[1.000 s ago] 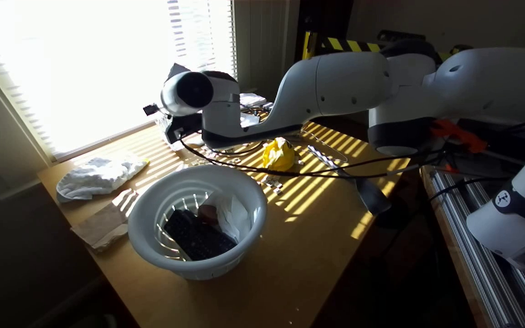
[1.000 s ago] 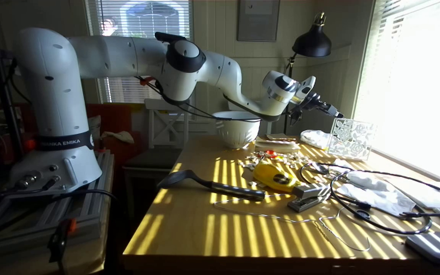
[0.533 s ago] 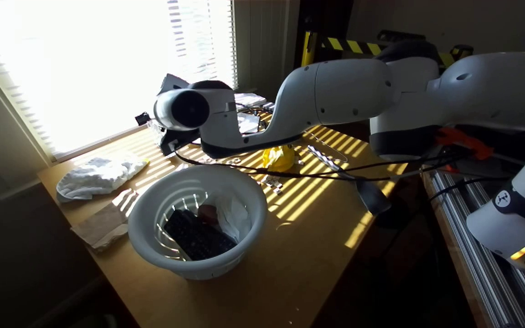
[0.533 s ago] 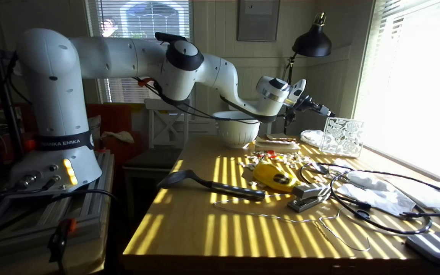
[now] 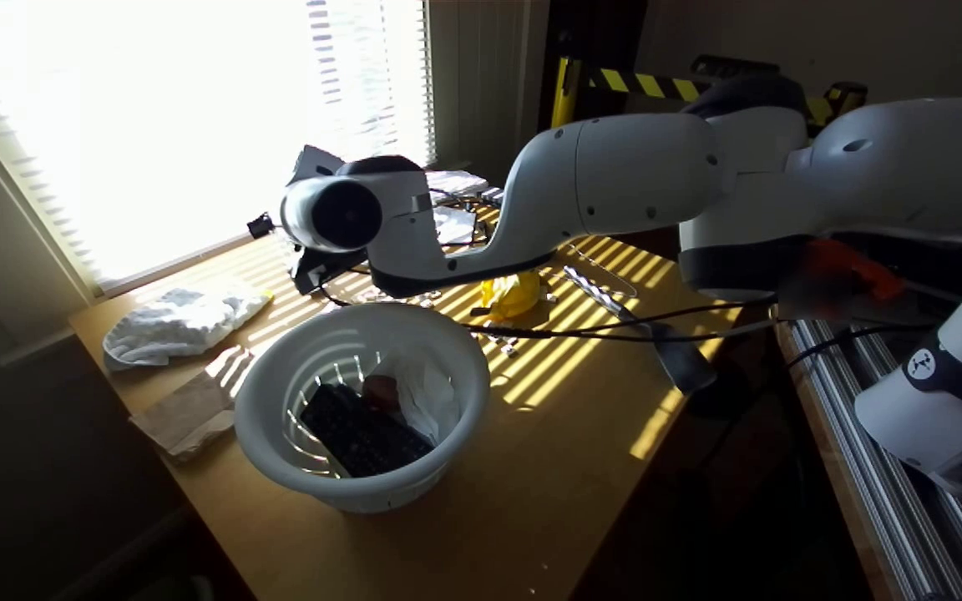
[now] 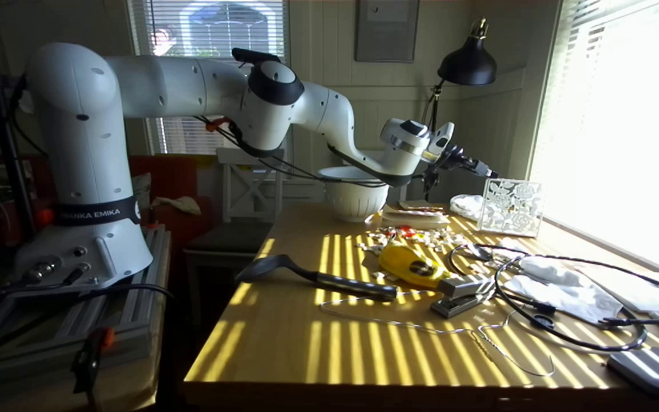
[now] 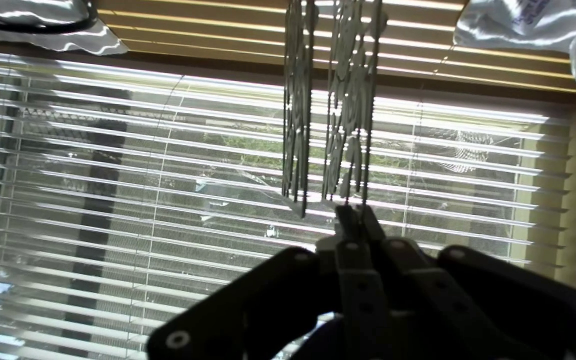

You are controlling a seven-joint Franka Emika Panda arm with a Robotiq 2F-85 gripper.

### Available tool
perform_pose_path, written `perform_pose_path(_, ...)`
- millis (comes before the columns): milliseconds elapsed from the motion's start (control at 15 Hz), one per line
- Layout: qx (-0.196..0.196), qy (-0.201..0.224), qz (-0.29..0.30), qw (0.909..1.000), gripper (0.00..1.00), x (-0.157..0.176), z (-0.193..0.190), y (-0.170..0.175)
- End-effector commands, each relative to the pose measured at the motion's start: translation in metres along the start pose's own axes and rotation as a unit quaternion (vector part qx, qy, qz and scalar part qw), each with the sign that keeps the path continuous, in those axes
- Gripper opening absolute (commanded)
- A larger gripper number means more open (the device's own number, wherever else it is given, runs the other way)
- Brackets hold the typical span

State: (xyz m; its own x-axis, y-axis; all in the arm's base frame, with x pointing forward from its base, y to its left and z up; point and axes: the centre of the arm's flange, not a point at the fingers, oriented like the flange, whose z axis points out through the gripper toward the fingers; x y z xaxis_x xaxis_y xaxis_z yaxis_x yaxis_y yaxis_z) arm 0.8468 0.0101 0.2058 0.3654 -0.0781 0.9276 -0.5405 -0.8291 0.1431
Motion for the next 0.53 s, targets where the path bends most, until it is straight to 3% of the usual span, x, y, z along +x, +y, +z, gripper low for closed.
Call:
perform_pose_path(0, -0.012, 0.01, -0.001, 0.9999, 0.01, -0.0092, 0.0091, -0.0107)
perform_pose_path(67, -0.01, 0.001, -0.002, 0.9999, 0.01, -0.0107, 0.0094, -0.0114)
perform_pose_path(133, -0.011, -0.004, -0.002, 0.9999, 0.28, -0.0115, 0.0095, -0.0122)
perform_pose_path(200, -0.009, -0.007, -0.002, 0.9999, 0.29, -0.0127, 0.0094, -0.0127)
perform_pose_path(467, -0.015, -0.013, 0.001, 0.9998, 0.56, -0.0137, 0.0101, -0.0099)
